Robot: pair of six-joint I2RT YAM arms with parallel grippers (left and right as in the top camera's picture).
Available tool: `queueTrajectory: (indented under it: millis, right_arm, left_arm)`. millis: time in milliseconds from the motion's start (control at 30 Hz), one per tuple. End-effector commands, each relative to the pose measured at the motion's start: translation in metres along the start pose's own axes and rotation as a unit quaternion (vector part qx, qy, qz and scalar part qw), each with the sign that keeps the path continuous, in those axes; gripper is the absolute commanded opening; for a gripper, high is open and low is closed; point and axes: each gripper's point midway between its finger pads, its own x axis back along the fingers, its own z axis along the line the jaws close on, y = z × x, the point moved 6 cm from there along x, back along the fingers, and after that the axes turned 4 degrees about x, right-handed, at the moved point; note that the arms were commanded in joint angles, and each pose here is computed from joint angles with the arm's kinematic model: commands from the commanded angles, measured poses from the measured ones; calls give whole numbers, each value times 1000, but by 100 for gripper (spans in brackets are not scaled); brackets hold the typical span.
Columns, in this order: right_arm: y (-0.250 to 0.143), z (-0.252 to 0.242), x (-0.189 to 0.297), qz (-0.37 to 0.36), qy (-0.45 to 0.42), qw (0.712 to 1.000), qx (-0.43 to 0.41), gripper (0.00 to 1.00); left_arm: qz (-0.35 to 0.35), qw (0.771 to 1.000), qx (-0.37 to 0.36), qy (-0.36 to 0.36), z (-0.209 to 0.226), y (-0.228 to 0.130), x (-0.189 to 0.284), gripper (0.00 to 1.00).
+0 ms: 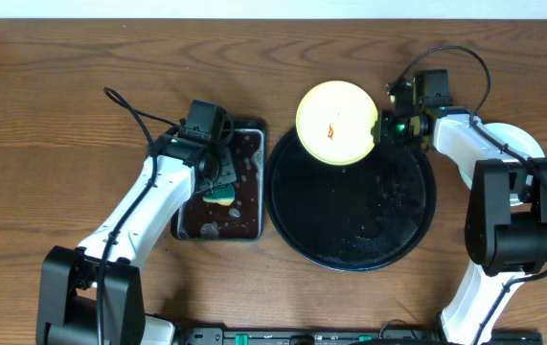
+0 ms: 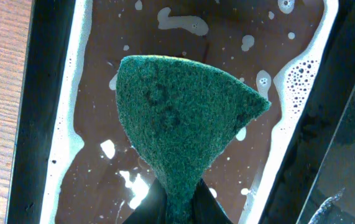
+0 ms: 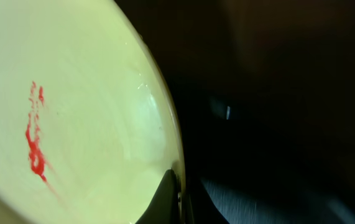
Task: Clean dirty plates on tray and stack at the side
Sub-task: 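Move the right gripper to the yellow plate rim and grasp it, then scrub the yellow plate with the sponge in the left gripper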
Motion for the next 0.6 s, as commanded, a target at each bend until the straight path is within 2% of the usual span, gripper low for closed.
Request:
queueTrajectory:
  millis: [0, 200, 300, 433, 567]
  right_arm:
    - [-13, 2, 12, 26, -12, 1000, 0, 1]
    - [-49, 11, 45, 119, -19, 993, -1, 1]
    - [-66, 10, 47, 158, -23, 987, -13, 1]
    - [-81, 10, 39, 175, -22, 984, -14, 1]
    - [-96, 10, 29, 182, -21, 983, -9, 1]
  left_arm:
    - [-9, 1000, -1, 3, 2, 2, 3, 8]
    - [-7, 1000, -7, -7, 0, 2, 4, 7]
    - [2, 996, -52, -78, -18, 2, 7, 7]
    - [-20, 982, -81, -170, -48, 8, 21, 8]
    - [-43, 967, -121, -220, -81, 3, 29, 7]
